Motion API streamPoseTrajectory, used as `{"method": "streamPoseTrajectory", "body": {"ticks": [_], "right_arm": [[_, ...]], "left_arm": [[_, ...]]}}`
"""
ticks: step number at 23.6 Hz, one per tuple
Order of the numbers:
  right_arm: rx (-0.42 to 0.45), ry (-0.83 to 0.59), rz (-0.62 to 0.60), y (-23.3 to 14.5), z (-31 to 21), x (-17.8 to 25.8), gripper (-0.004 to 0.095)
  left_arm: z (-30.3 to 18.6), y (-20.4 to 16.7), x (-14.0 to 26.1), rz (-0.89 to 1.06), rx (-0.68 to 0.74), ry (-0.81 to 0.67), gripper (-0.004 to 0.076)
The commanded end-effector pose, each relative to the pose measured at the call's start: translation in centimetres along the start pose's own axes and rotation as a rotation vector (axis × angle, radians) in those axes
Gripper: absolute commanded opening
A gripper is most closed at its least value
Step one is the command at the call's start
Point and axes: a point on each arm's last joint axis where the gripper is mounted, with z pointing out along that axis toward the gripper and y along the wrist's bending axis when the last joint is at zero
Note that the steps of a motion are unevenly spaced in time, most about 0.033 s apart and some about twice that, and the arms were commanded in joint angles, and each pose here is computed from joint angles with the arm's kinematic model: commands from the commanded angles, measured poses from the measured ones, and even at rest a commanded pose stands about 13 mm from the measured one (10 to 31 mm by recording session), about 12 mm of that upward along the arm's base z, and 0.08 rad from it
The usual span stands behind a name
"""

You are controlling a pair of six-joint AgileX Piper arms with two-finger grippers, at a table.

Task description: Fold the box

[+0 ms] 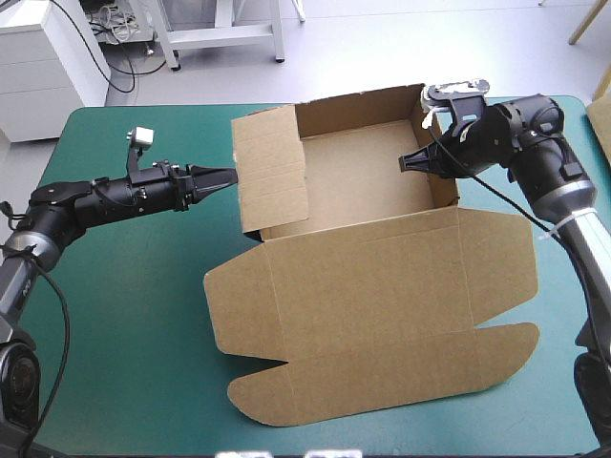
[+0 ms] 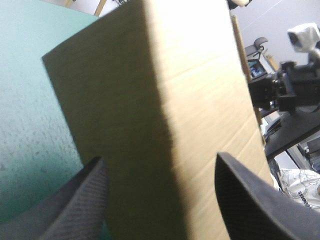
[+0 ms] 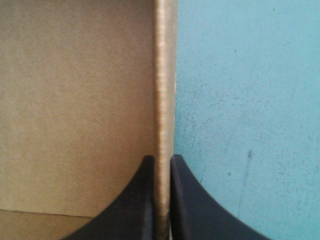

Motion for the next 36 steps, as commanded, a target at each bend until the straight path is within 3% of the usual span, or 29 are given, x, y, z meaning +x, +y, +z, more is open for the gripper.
{"method": "streamPoseTrajectory", "body": {"ticks": [1,7,10,15,17,23,26,29,32,35,36], "right_arm": [[-0.017,-0.135,0.005,0.0,-2.3,-1.1,-0.0021],[-0.024,-0.149,-0.001,0.2,-2.3,-1.3,-0.0021],[-0.055,-0.163,-0.029,2.0,-2.4,-1.3,-0.0019],[-0.015,-0.171,-0.079,4.7,-2.6,-1.1,-0.0018],[-0.039,-0.196,-0.065,4.9,-3.3,-1.5,-0.0018],[-0.101,-0.293,-0.041,5.7,-6.4,-2.9,-0.0014],[-0.101,-0.272,-0.036,7.2,-5.7,-2.7,-0.0014],[-0.111,-0.231,-0.036,8.4,-4.6,-2.5,-0.0014],[-0.125,-0.166,-0.001,8.9,-3.2,-2.3,-0.0014],[-0.141,-0.114,0.008,9.3,-2.2,-2.0,-0.0014],[-0.139,-0.100,0.009,9.4,-2.0,-1.9,-0.0014]], "left_arm": [[-0.8,-3.7,-1.2,0.045,0.160,-0.074,0.0442],[-0.7,-3.9,-1.3,0.033,0.169,-0.084,0.0442],[0.1,-4.5,-1.1,0.056,0.163,-0.031,0.0442],[0.5,-5.1,-2.8,0.019,-0.168,0.137,0.0442],[0.0,-5.2,-3.2,-0.006,-0.259,0.170,0.0442],[0.2,-6.3,-3.8,0.009,-0.414,0.234,0.0432],[1.9,-8.0,-3.6,0.079,-0.580,0.274,0.0321],[2.9,-8.9,-3.3,0.118,-0.674,0.294,0.0265],[3.7,-9.6,-3.2,0.126,-0.702,0.294,0.0168],[3.9,-9.6,-3.4,0.121,-0.694,0.276,-0.0006],[3.9,-9.4,-3.4,0.125,-0.701,0.271,-0.0004]]}}
